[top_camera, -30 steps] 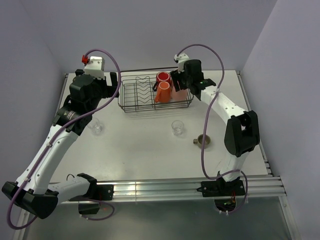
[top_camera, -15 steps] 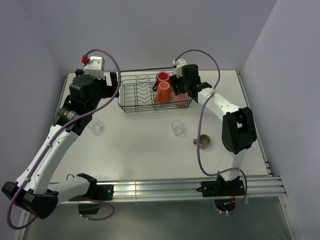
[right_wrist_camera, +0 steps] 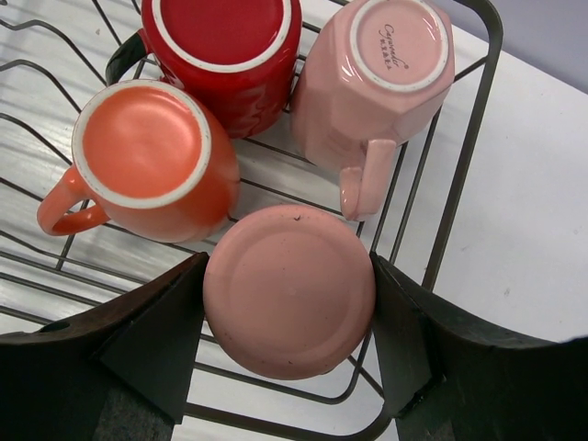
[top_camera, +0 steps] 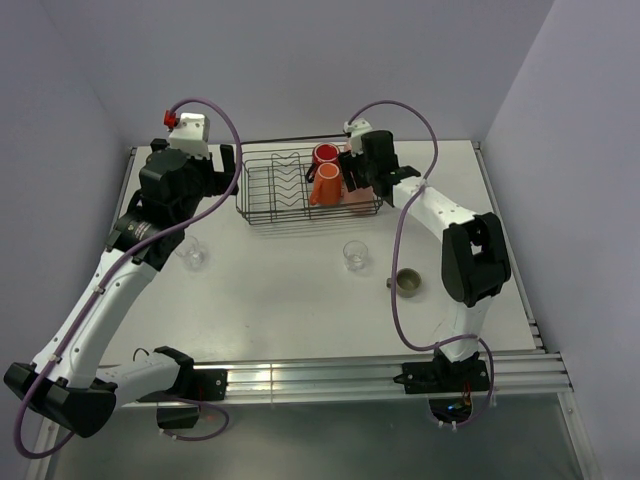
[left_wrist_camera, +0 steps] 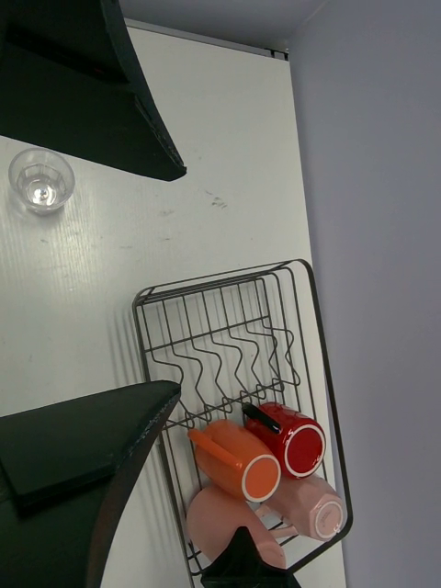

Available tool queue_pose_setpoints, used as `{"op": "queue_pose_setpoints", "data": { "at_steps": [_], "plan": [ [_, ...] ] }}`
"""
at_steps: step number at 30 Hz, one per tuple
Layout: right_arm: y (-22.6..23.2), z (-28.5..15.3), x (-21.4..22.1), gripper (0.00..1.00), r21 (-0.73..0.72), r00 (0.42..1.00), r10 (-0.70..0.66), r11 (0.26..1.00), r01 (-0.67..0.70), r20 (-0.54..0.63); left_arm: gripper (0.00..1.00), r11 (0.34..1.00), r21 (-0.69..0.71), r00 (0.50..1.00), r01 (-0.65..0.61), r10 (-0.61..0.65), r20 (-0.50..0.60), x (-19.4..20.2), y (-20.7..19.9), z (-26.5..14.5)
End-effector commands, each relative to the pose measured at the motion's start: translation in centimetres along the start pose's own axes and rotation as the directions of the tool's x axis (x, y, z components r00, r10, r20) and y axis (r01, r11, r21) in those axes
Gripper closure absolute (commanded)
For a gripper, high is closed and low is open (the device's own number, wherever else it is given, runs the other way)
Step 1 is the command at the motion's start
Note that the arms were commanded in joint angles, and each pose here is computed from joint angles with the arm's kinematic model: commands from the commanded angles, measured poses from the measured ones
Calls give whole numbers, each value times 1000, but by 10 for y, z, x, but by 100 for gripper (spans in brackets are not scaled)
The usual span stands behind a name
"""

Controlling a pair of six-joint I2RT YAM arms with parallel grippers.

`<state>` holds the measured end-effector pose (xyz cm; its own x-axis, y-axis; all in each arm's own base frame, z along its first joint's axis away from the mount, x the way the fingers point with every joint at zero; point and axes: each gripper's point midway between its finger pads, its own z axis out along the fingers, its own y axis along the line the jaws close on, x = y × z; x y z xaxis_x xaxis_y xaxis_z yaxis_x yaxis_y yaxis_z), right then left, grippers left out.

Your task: Load the cups into the dish rack

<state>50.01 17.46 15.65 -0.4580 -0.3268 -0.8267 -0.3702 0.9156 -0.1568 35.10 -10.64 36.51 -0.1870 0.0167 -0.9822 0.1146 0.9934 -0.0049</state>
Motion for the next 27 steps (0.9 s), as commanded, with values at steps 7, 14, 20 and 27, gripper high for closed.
{"op": "queue_pose_setpoints", "data": {
  "at_steps": [7, 14, 20, 27],
  "plan": [
    [4, 0, -1, 47, 20, 1000, 7, 1000, -7, 14, 1, 1000, -8, 1000, 9, -9, 24, -8, 0, 6],
    [5, 0, 9, 29, 22, 1000, 9, 1000, -8, -19, 1, 1000, 2, 1000, 17, -17, 25, -9, -2, 5],
    [4, -2, 11, 5, 31, 999, 10, 999, -9, -30, 1, 1000, 6, 1000, 17, -17, 19, -7, -3, 5],
    [4, -18, -12, 0, 11, 999, 32, 999, -32, 18, 1, 1000, 8, 1000, 11, -11, 13, -5, -2, 4]
  ]
}}
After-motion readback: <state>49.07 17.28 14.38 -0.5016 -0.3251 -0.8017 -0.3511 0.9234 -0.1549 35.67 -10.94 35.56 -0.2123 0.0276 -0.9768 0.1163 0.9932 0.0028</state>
